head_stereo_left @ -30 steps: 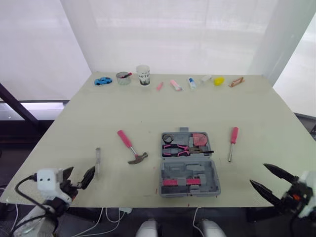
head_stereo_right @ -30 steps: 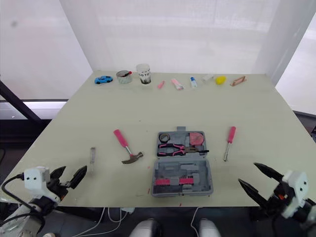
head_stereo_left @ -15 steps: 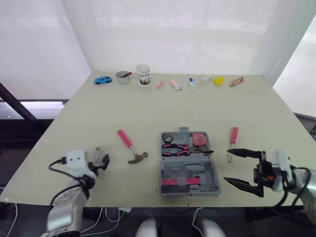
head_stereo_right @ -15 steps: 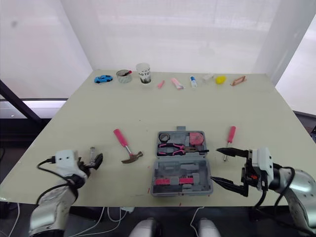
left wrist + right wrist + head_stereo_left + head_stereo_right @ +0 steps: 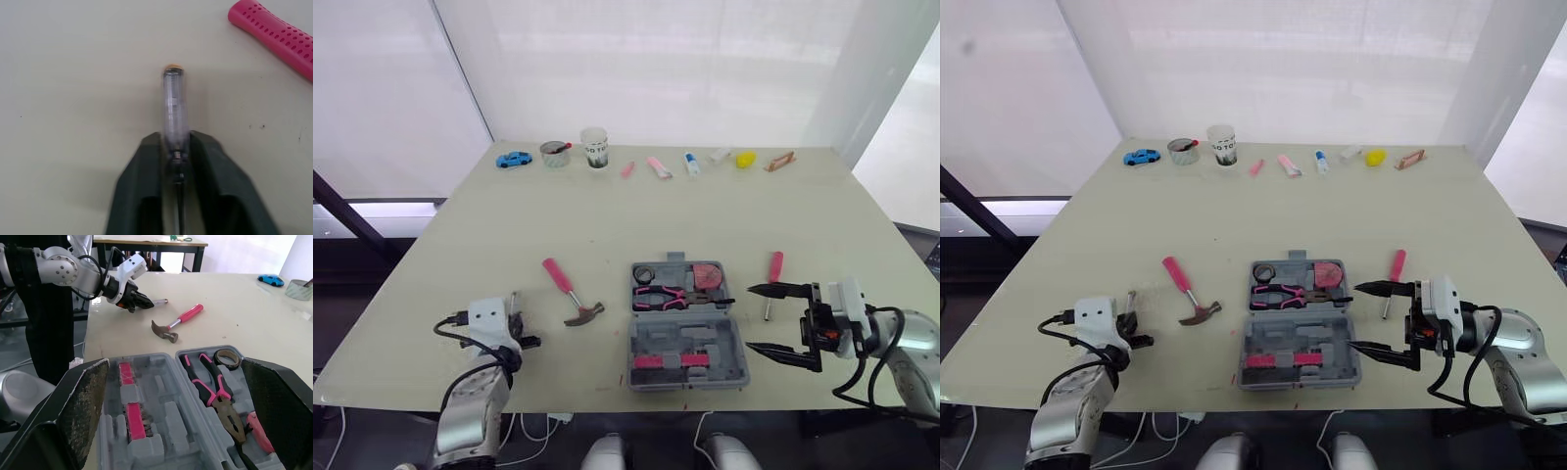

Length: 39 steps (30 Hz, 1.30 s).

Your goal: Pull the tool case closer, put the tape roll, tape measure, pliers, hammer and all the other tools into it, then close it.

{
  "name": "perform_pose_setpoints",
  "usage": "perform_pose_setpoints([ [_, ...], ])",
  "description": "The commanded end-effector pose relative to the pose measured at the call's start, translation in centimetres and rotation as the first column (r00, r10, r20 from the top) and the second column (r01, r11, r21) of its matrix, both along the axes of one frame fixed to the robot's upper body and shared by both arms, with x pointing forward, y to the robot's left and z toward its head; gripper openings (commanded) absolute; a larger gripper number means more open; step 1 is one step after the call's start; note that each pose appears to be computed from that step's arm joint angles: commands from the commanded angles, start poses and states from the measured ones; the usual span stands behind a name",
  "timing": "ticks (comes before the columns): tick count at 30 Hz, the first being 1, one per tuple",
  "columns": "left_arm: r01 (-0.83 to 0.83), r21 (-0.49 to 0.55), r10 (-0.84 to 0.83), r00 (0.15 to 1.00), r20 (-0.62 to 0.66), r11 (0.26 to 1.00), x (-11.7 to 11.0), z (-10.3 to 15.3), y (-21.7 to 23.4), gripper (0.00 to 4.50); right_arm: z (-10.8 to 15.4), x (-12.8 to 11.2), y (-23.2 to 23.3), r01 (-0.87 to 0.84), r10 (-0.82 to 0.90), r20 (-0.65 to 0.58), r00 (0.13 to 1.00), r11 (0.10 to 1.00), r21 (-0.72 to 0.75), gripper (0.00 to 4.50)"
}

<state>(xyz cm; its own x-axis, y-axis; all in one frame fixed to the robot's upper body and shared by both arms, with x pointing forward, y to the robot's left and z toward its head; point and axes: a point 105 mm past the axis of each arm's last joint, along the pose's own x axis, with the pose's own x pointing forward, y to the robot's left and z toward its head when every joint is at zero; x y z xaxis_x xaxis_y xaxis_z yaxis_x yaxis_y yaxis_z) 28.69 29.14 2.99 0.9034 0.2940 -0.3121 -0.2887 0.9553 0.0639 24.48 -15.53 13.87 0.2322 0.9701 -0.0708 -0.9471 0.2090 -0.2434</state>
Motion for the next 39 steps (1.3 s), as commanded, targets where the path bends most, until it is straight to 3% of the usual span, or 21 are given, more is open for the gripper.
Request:
perform_pose_setpoints([
  [1,-0.006,0.019,0.006,1.000,0.008,1.000,-0.7,0.3,0.0,0.03,1.0,-0.1,0.4,-0.029,0.029,0.049,0.998,1.000,0.009,4.50],
  [10,0.201,0.010,-0.201,0.979,0.039,0.980,-2.2,1.4,-4.5,0.03,1.2,-0.2,0.4,-0.030,0.029,0.054,0.998,1.000,0.004,4.50],
  [16,0.242,0.005,-0.242,0.970,-0.006,0.970,-3.4,0.5,-5.6,0.03,1.1,-0.3,0.6,-0.027,0.026,0.052,0.998,1.000,0.009,4.50],
  [19,0.347,0.000,-0.346,0.936,-0.058,0.938,-3.4,-0.6,-6.5,0.03,1.2,-0.4,0.9,-0.028,0.027,0.051,0.998,0.999,0.018,4.50],
  [28,0.318,-0.063,-0.322,0.944,-0.065,0.946,-3.4,-1.7,-5.9,0.03,1.4,-1.3,1.2,-0.105,0.105,0.031,0.994,0.994,-0.005,4.50],
  [36,0.303,-0.081,-0.305,0.952,-0.013,0.950,-3.3,-0.8,-5.6,4.09,1.6,-1.0,1.1,-0.106,0.107,0.038,0.994,0.994,-0.032,4.50],
  [37,0.303,-0.079,-0.305,0.952,-0.008,0.950,-3.2,-0.7,-5.6,4.47,1.5,-0.9,1.1,-0.103,0.104,0.038,0.994,0.994,-0.032,4.50],
  [39,0.303,-0.071,-0.304,0.953,0.008,0.950,-3.2,-0.1,-5.5,4.47,1.4,-1.0,1.2,-0.104,0.105,0.034,0.994,0.994,-0.032,4.50],
])
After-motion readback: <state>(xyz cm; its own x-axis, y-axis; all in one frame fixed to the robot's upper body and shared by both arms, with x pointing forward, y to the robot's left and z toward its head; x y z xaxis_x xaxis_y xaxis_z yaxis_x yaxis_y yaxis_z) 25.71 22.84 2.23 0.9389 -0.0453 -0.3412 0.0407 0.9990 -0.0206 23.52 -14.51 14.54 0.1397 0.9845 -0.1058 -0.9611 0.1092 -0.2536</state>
